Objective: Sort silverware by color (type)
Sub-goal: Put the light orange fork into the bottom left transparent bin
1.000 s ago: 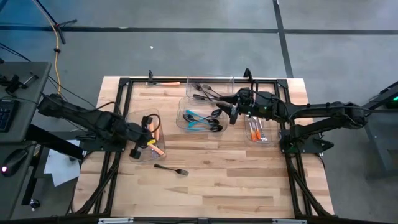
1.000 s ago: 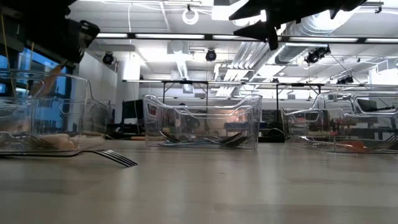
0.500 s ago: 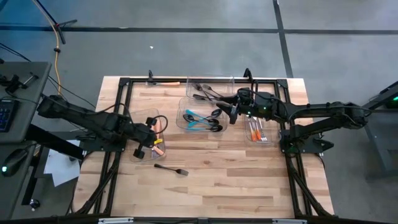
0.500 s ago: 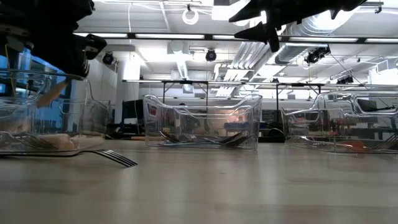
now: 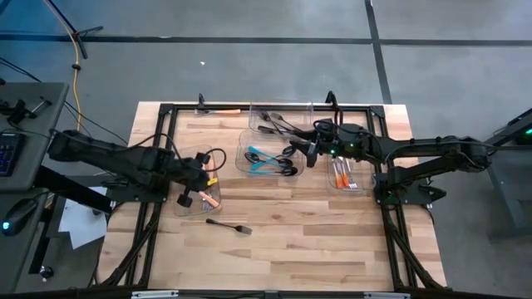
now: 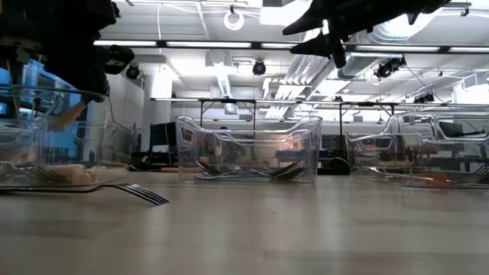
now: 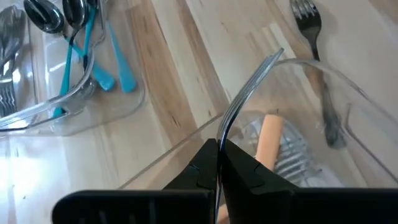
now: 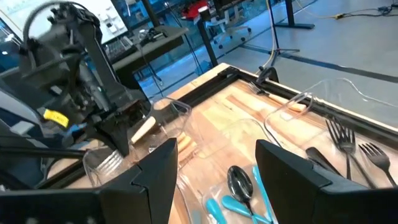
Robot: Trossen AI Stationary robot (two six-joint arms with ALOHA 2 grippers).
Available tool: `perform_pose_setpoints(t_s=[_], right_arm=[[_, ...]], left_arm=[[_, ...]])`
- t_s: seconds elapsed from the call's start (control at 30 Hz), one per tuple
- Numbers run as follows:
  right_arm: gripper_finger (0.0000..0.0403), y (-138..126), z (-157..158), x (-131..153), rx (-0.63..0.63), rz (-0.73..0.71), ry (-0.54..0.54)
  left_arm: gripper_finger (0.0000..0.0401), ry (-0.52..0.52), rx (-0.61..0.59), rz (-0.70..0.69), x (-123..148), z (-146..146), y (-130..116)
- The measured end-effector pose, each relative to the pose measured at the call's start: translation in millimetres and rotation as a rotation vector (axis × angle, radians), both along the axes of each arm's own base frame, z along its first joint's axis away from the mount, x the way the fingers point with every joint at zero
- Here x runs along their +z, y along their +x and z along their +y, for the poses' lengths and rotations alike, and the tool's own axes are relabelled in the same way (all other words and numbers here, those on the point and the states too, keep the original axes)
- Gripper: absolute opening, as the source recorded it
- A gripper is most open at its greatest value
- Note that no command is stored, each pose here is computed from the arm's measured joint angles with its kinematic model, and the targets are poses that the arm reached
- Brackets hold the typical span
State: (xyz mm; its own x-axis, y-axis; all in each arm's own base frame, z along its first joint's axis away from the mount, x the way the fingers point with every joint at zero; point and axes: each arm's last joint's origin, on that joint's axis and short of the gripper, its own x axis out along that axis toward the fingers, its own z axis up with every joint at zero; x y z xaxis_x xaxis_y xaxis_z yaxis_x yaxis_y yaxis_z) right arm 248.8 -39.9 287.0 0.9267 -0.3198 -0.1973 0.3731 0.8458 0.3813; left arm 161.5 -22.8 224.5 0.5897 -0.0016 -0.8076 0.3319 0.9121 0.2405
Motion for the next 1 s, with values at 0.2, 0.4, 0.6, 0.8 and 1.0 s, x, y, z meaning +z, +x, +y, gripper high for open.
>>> perform_pose_setpoints(t_s=[0.2, 0.4, 0.6, 0.8, 1.0], right_arm=[[0.0201, -1, 0, -2, 0.008, 0.033, -0.017], [0.0201, -1, 0, -3, 0.016, 0.050, -0.046], [0.0201, -1, 0, -3, 0.017, 0.054, -0.055], [0.0201, -1, 0, -3, 0.015, 0.053, -0.045], [0.0201, -1, 0, -3, 0.015, 0.053, -0.044]], left_arm=[[0.0000, -0.016, -0.028, 0.053, 11, 6, -3], [0.0000, -0.016, -0.074, 0.208, 11, 9, -16], [0.0000, -0.029, -0.100, 0.234, -3, 9, -16], [0.0000, -0.009, -0.136, 0.262, -19, 9, -13], [0.0000, 0.023, -0.140, 0.206, -21, 8, 0]])
